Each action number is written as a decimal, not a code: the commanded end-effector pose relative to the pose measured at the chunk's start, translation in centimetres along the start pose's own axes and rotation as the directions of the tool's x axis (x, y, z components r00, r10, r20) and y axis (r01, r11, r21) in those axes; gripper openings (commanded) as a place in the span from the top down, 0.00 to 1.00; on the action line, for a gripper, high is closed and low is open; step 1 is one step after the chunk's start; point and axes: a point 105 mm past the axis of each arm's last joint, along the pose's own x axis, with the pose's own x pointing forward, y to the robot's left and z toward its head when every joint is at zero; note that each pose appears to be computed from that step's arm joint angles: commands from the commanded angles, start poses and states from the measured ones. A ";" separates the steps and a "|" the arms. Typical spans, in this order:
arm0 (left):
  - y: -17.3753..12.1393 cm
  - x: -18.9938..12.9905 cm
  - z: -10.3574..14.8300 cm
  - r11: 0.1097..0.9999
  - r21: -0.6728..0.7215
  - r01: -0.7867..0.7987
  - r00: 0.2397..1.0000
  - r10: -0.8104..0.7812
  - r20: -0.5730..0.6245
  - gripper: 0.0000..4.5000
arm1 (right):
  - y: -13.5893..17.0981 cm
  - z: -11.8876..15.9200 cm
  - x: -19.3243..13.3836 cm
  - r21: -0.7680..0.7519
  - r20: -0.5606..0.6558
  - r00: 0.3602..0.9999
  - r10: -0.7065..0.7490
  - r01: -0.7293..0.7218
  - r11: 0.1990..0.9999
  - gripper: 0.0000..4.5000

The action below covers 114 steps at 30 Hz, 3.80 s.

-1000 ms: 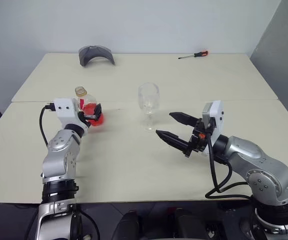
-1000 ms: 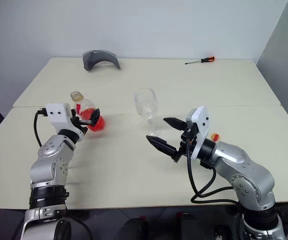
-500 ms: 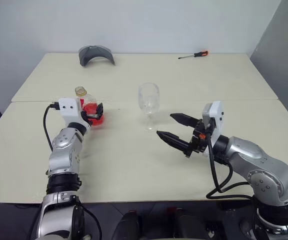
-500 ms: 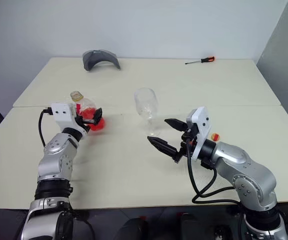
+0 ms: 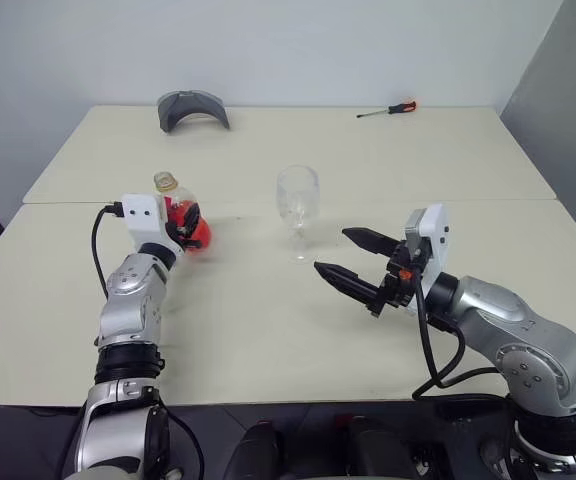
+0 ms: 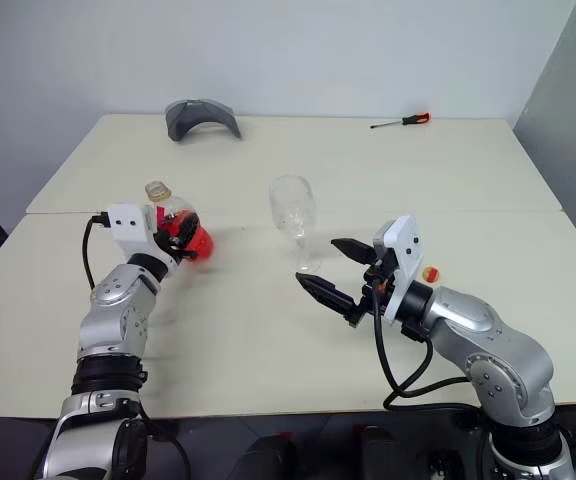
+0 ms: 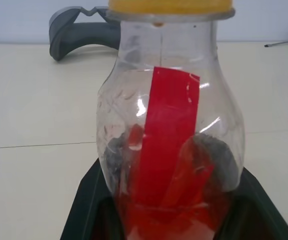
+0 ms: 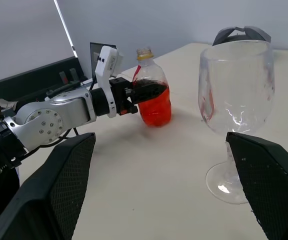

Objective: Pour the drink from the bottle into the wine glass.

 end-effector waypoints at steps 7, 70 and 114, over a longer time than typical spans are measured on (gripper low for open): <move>-6.3 2.1 8.0 0.895 0.240 0.375 0.919 -0.392 0.025 0.72 | -1.6 2.4 0.9 -0.073 0.076 0.996 -0.053 0.059 0.996 0.00; -8.4 4.0 14.9 0.109 0.951 0.289 0.763 -0.627 -0.160 0.75 | -3.9 4.3 4.3 -0.180 0.111 0.985 -0.134 0.153 0.972 0.00; -8.4 4.0 16.6 -0.096 0.983 0.154 0.789 -0.587 -0.181 0.75 | -3.9 4.1 4.4 -0.191 0.110 0.985 -0.133 0.152 0.970 0.00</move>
